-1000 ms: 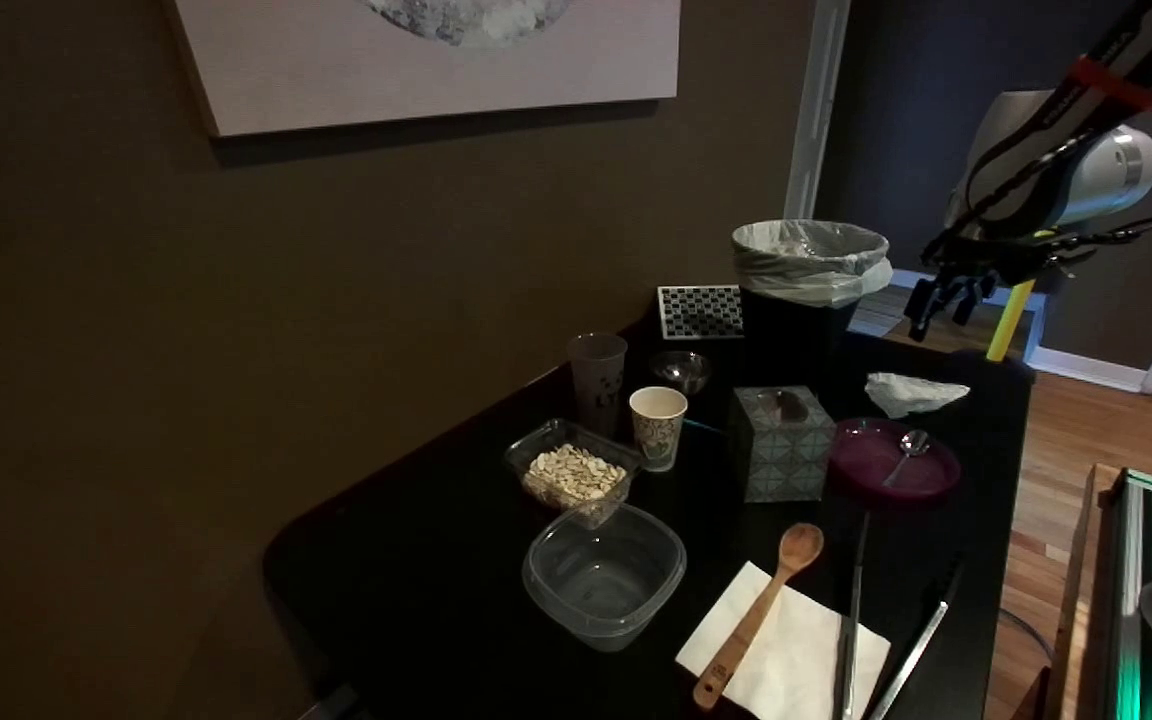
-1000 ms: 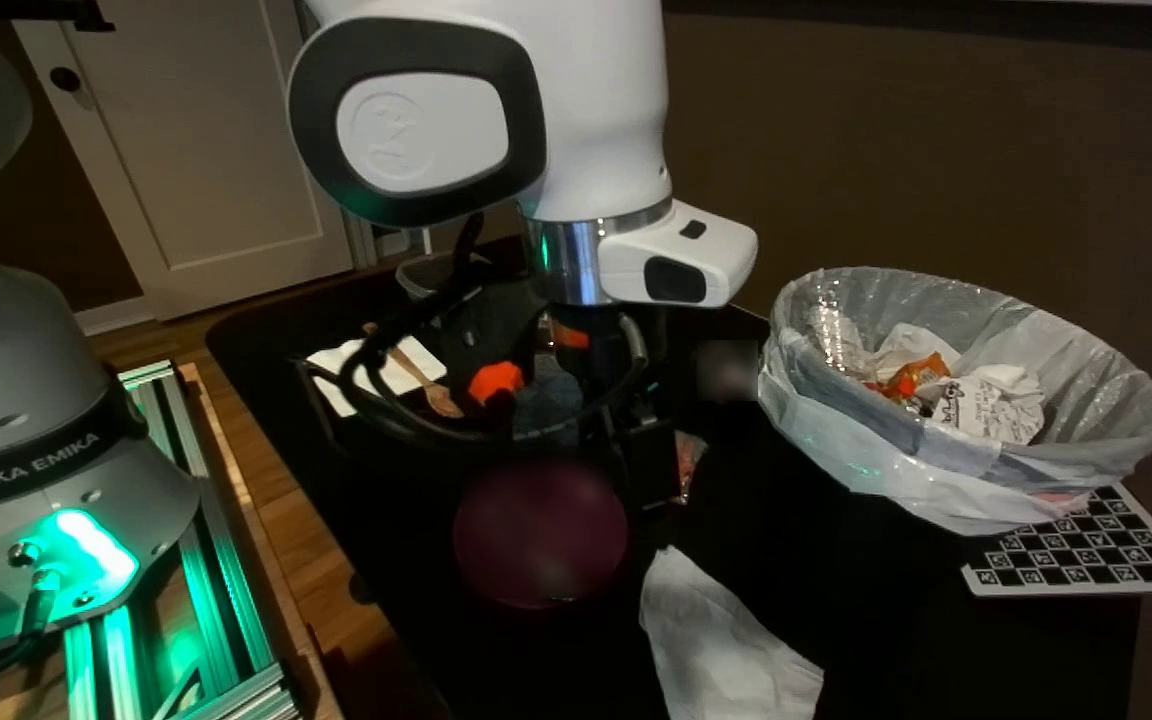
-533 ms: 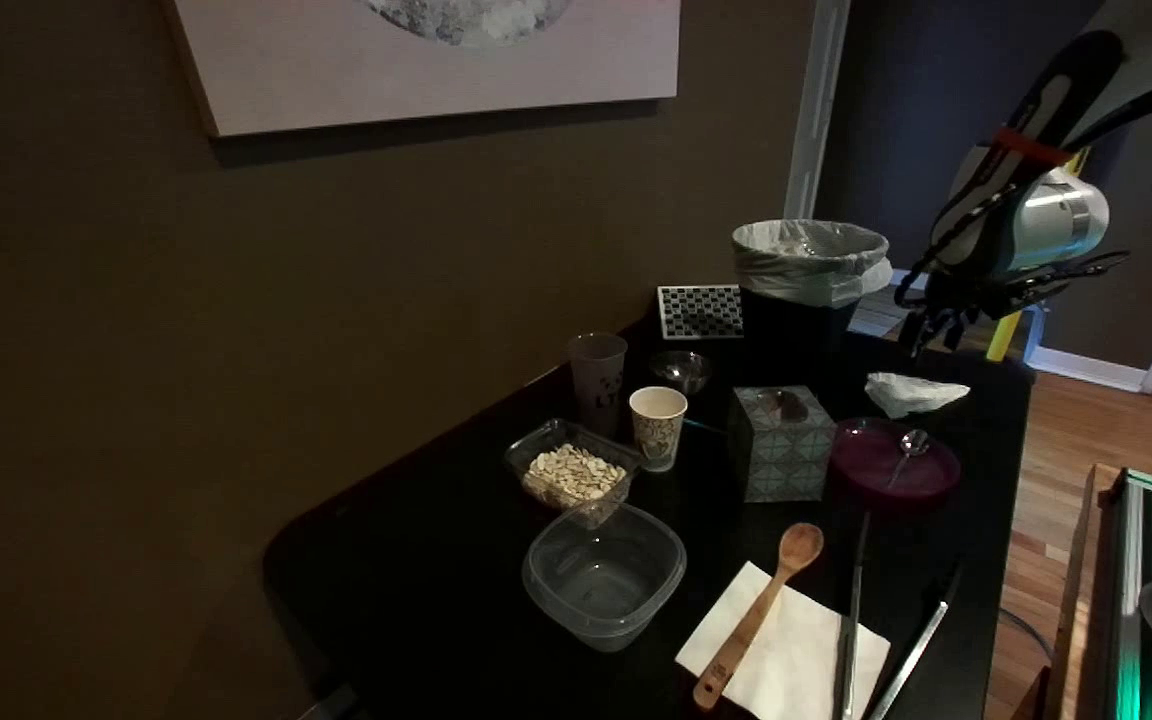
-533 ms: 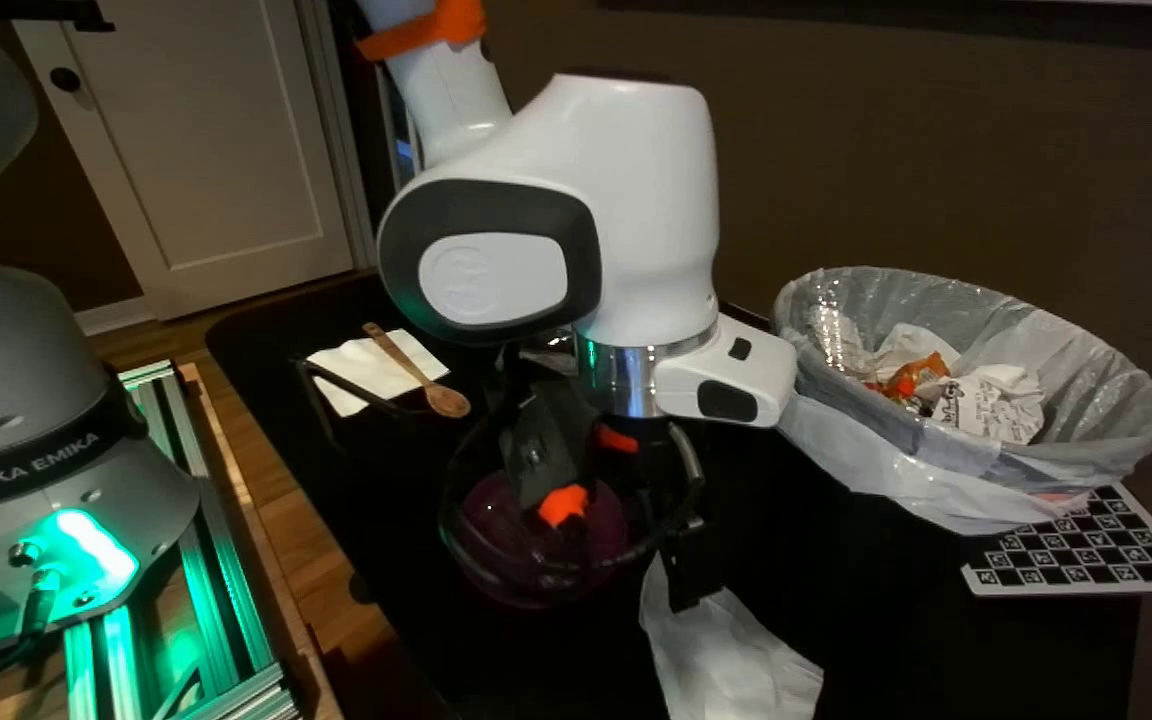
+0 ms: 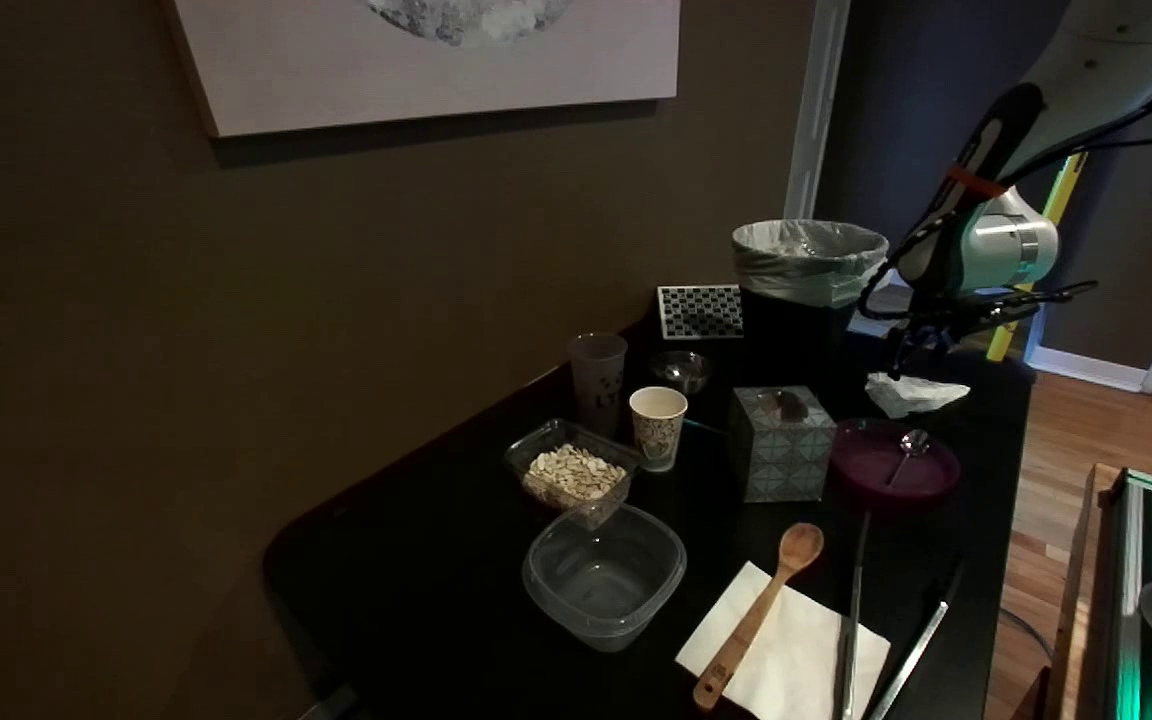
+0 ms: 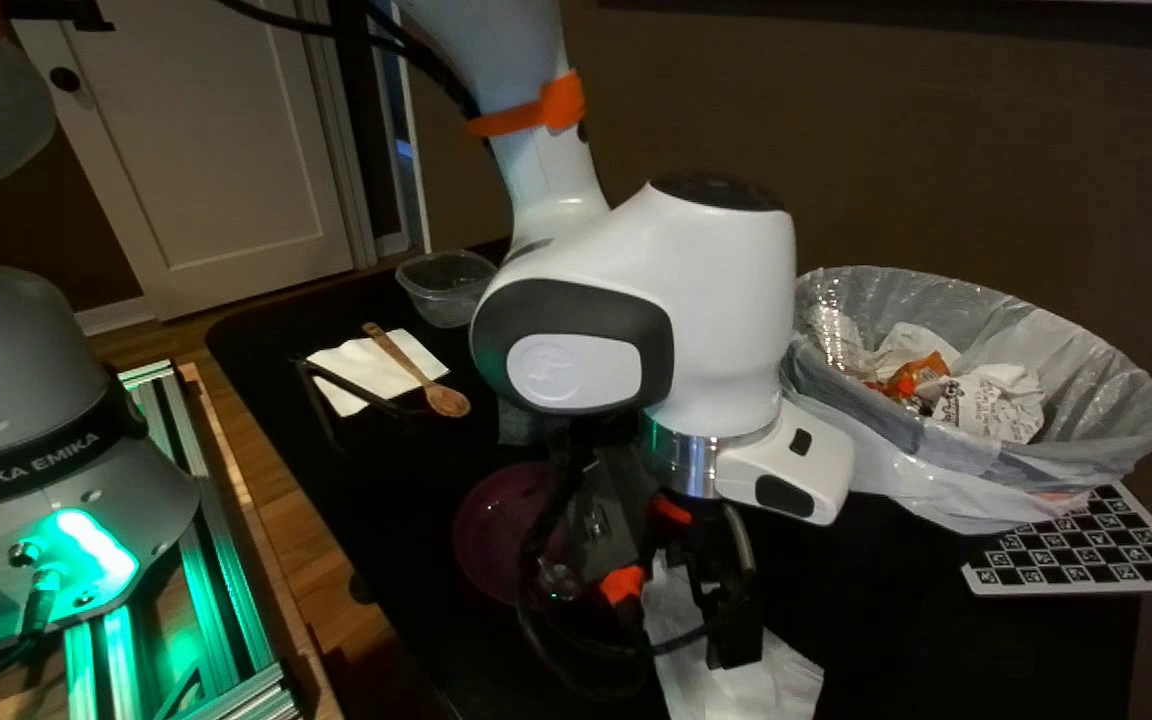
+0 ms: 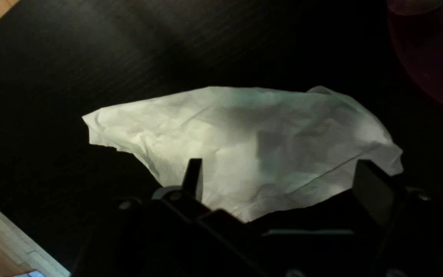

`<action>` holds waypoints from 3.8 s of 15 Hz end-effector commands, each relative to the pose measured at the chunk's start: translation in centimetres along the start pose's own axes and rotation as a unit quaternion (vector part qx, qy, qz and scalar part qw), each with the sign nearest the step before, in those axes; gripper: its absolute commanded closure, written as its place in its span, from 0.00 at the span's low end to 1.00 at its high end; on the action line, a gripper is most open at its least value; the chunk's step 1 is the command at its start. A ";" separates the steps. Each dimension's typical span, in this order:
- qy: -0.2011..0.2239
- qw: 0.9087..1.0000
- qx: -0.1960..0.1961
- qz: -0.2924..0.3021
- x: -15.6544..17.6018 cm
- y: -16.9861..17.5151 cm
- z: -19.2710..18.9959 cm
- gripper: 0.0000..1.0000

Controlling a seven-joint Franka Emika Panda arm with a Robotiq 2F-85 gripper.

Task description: Use the tissue to wipe the plate then put it in the rubbish bin

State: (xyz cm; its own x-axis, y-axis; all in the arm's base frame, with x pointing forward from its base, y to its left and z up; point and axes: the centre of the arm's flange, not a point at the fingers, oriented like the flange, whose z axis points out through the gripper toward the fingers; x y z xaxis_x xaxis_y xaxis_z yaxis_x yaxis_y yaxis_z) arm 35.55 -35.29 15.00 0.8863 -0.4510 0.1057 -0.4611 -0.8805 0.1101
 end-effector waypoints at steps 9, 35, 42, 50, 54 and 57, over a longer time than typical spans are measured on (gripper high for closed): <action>-0.012 0.998 0.052 0.027 0.9 2.1 7.6 0.25; 0.038 0.993 0.038 0.109 -0.6 11.4 3.3 0.99; 0.000 0.995 0.048 0.085 -0.6 5.1 4.4 0.99; -0.050 0.996 0.078 0.015 -1.9 -1.2 5.7 0.99; -0.049 0.996 0.044 0.057 -1.4 0.7 6.2 0.99; -0.039 0.994 0.022 0.100 -1.0 4.0 5.8 0.99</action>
State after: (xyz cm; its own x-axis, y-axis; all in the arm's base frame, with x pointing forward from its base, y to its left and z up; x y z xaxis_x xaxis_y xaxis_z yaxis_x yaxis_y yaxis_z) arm 33.59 -36.84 9.42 0.8283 -0.5594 0.0304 -0.5600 -0.8283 0.0155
